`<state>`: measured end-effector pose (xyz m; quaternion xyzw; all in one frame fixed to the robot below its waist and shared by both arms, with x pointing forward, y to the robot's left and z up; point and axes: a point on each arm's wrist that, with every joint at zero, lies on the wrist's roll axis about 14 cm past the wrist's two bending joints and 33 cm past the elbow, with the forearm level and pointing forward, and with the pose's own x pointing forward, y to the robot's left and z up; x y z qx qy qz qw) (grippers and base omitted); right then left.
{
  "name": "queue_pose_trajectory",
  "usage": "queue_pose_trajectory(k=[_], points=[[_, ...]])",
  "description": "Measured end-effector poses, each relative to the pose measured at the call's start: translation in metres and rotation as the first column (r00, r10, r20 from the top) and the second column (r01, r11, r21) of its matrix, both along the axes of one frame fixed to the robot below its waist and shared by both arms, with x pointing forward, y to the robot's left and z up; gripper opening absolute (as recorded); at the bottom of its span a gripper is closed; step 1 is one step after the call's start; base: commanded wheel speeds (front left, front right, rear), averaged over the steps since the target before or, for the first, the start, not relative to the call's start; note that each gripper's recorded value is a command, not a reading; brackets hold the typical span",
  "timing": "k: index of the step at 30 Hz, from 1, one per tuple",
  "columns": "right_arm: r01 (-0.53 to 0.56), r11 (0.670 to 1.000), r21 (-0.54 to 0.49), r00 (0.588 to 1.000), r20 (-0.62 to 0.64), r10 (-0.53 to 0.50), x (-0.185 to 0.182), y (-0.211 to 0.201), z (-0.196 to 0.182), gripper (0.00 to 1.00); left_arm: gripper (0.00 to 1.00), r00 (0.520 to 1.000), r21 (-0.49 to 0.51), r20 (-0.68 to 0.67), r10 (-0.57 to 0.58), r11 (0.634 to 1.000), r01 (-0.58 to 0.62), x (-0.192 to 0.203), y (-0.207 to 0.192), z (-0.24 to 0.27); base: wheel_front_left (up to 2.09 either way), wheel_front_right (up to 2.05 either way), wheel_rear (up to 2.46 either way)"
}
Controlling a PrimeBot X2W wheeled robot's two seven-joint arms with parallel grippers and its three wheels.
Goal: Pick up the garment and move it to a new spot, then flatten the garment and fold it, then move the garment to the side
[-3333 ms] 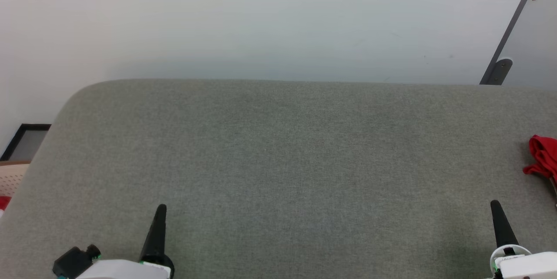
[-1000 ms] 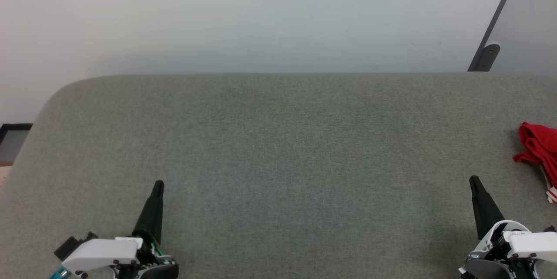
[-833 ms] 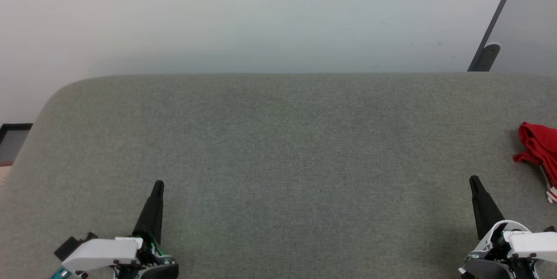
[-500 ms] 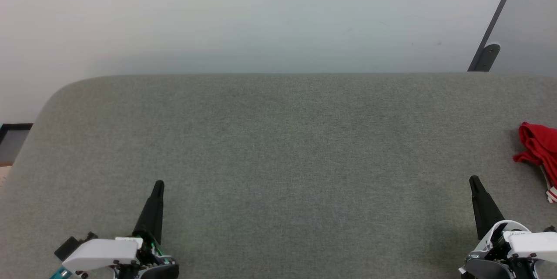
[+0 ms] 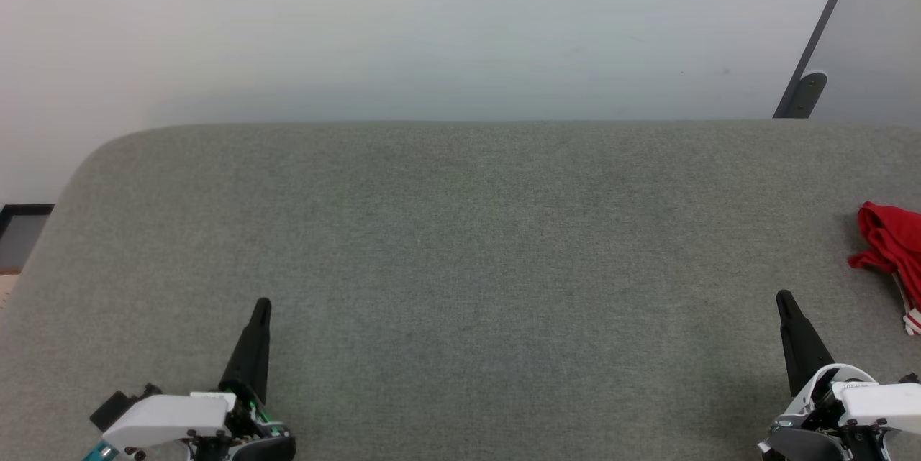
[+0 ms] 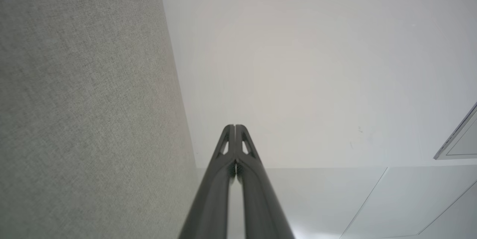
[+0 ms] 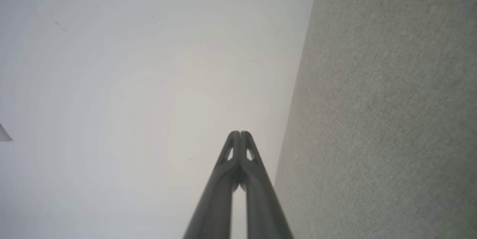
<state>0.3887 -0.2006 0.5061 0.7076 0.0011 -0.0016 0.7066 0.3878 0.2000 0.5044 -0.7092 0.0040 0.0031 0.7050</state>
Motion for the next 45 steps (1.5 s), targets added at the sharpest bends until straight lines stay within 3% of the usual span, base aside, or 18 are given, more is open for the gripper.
queue_pose_trajectory(k=[45], points=[[0.000,1.000,0.000,1.000,0.000,0.000,0.0000,0.0000,0.0000,0.00,0.00,1.000,0.002,0.000,0.000,1.000,0.000,0.0000,0.0001,0.0000,0.00,0.00,0.00]])
